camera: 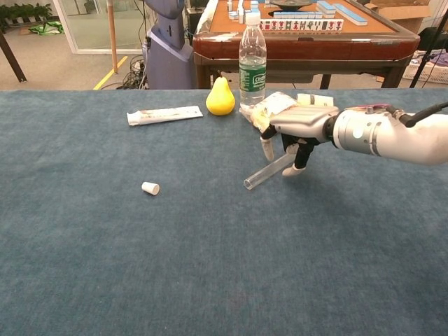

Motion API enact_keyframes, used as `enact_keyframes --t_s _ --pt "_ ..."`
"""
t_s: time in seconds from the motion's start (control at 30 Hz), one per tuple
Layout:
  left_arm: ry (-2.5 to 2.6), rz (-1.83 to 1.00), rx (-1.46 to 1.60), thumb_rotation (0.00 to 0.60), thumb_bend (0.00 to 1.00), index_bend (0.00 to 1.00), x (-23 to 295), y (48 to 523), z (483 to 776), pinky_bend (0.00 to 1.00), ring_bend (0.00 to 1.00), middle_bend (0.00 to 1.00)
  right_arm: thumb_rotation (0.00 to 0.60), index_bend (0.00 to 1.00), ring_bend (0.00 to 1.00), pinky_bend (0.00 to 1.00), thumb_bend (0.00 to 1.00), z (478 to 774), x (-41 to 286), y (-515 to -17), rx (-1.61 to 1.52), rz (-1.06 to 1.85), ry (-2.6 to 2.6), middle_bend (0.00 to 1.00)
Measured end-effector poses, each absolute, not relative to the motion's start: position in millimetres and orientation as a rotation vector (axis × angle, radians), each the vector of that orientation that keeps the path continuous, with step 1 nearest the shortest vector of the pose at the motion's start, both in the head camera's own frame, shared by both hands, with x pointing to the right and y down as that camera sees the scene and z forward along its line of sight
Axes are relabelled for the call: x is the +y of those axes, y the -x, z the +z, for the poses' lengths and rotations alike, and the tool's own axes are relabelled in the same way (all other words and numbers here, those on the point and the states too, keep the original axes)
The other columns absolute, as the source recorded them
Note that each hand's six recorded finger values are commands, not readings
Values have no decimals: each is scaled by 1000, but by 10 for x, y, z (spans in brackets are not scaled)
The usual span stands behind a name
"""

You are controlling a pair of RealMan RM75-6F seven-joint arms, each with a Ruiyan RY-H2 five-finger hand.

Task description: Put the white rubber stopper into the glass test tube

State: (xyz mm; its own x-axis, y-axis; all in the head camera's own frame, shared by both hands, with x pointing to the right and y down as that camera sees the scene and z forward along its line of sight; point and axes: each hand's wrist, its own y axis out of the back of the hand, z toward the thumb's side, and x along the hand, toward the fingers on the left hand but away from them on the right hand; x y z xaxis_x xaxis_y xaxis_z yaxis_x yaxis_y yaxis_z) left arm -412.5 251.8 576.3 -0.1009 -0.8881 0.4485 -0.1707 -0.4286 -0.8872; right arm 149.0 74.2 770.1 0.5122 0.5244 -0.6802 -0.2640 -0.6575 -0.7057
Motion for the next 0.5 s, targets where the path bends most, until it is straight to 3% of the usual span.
enact_keyframes --t_s 0.5 --pt "1598 -1594 1181 600 270 296 2541 4152 5788 321 363 398 600 458 1000 1000 325 7789 726 -1464 -193 1255 1927 1000"
